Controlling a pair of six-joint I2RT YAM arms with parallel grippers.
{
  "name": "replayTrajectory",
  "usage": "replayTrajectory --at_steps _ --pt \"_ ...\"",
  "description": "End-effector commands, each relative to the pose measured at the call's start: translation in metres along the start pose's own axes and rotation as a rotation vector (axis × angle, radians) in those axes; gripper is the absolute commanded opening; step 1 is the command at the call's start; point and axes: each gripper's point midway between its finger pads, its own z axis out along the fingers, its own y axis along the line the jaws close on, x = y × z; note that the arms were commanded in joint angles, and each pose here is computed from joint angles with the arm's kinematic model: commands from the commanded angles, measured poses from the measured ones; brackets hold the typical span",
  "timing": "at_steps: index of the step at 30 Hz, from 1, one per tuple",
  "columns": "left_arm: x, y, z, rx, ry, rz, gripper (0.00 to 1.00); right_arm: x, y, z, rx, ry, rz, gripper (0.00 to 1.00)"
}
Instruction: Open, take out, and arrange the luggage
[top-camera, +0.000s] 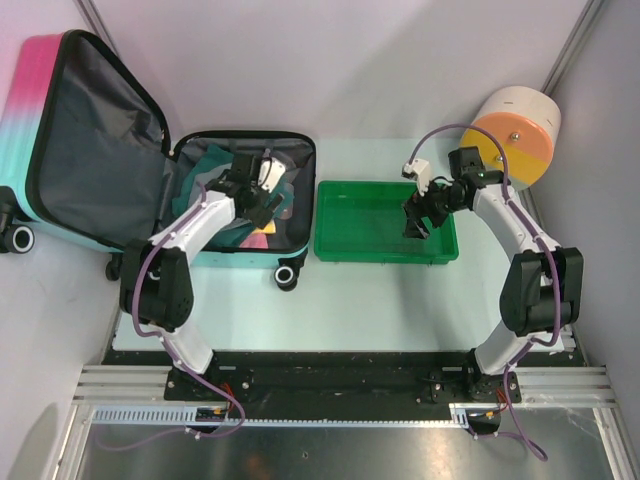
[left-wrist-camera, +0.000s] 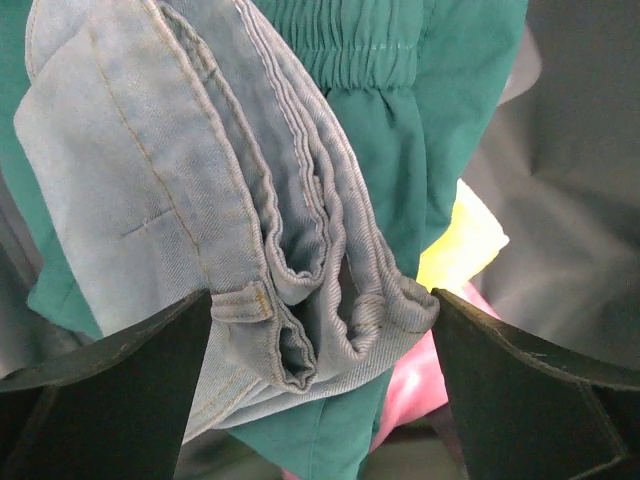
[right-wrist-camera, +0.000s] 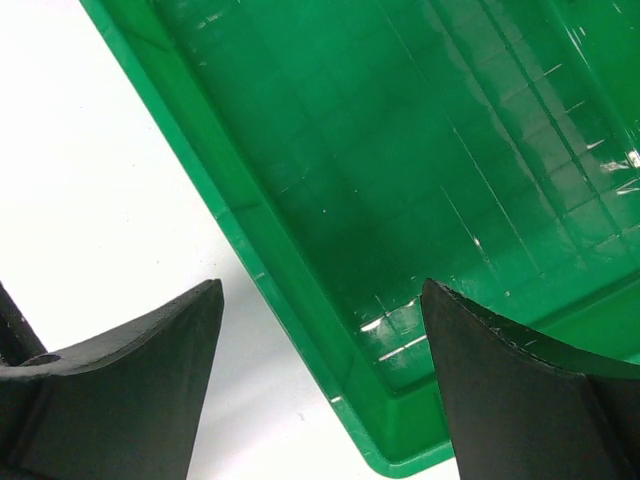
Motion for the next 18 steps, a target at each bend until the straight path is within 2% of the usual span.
replayTrajectory --at_steps 1,12,18 --pt "-0.037 0.006 -0.028 0.085 -0.141 -0.151 0.93 -0.016 -0.002 -0.008 -0.004 -0.031 -0.018 0.84" --pt "-0.020 0.016 -0.012 0.085 -0.085 -0.197 0.86 -0.016 -0.005 -0.008 -0.004 -0.018 -0.004 0.84" --pt "-0.016 0.017 -0.014 0.094 -0.080 -0.241 0.61 -0.018 -0.005 -0.009 -0.002 -0.019 -0.004 0.84"
